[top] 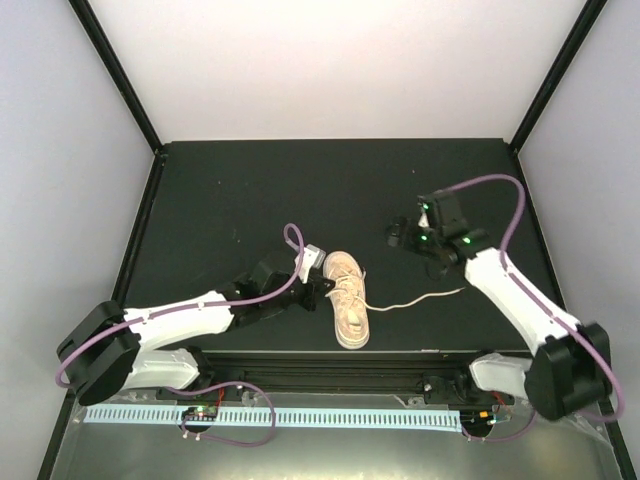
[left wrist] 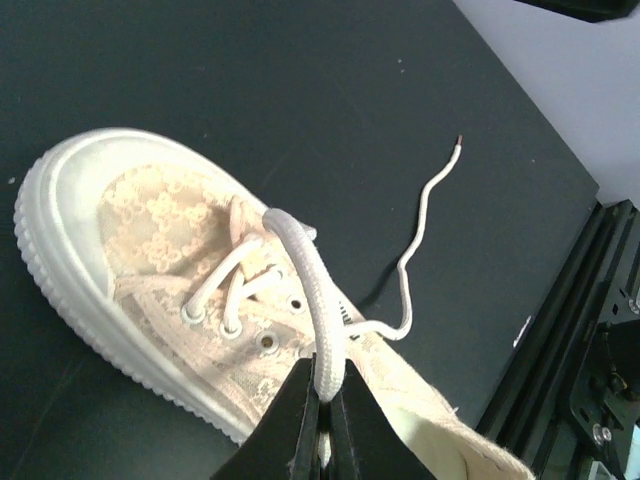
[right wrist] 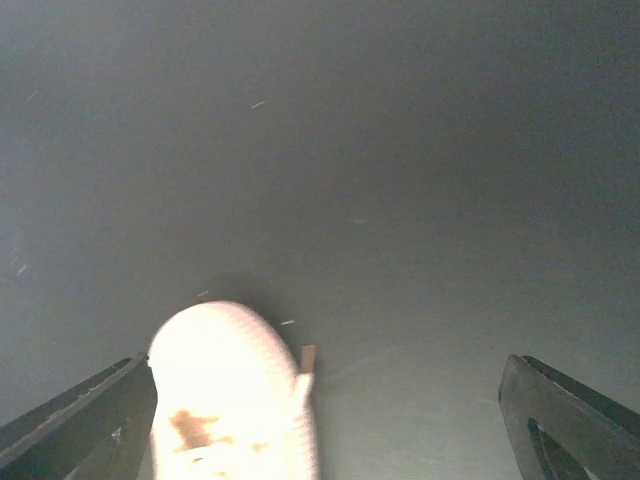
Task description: Tie the shoes
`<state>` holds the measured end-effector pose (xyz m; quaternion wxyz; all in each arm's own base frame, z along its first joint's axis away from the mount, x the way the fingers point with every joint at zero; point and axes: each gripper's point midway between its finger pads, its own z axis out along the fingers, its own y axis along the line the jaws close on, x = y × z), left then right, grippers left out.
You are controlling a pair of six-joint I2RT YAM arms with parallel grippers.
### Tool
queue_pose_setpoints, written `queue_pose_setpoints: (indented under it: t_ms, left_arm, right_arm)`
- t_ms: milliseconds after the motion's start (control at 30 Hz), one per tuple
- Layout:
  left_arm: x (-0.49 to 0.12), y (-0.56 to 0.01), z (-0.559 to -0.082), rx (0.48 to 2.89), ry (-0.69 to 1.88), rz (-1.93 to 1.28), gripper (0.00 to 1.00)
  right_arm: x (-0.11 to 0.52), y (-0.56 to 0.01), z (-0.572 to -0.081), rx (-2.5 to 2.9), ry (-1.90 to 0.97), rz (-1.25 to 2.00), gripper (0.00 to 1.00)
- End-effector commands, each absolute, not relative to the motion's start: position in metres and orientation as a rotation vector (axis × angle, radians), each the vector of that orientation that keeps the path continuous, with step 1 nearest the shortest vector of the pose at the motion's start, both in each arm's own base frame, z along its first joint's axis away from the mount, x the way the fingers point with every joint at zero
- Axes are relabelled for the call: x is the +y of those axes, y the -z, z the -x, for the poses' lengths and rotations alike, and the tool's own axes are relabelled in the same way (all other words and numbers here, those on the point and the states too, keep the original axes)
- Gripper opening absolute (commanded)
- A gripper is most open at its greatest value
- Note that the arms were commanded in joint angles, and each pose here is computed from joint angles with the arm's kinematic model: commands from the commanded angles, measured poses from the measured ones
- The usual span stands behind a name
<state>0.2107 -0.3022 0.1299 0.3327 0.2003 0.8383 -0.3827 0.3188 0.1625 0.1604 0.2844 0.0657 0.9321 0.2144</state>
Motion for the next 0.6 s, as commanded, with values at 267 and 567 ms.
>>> queue_pose_setpoints:
  t_ms: [267, 567]
  left_arm:
    - [-0.313, -0.141, -0.205, 2.287, 1.106, -0.541, 0.02]
    - [-0.323, -0.145, -0.197, 2.265, 1.177, -0.617, 0.02]
  right_arm:
    - [0.074, -0.078, -0.231, 2.629, -0.368, -0.633, 0.96]
    - [0.078, -0.034, -0.223, 2.755, -0.34, -0.692, 0.83]
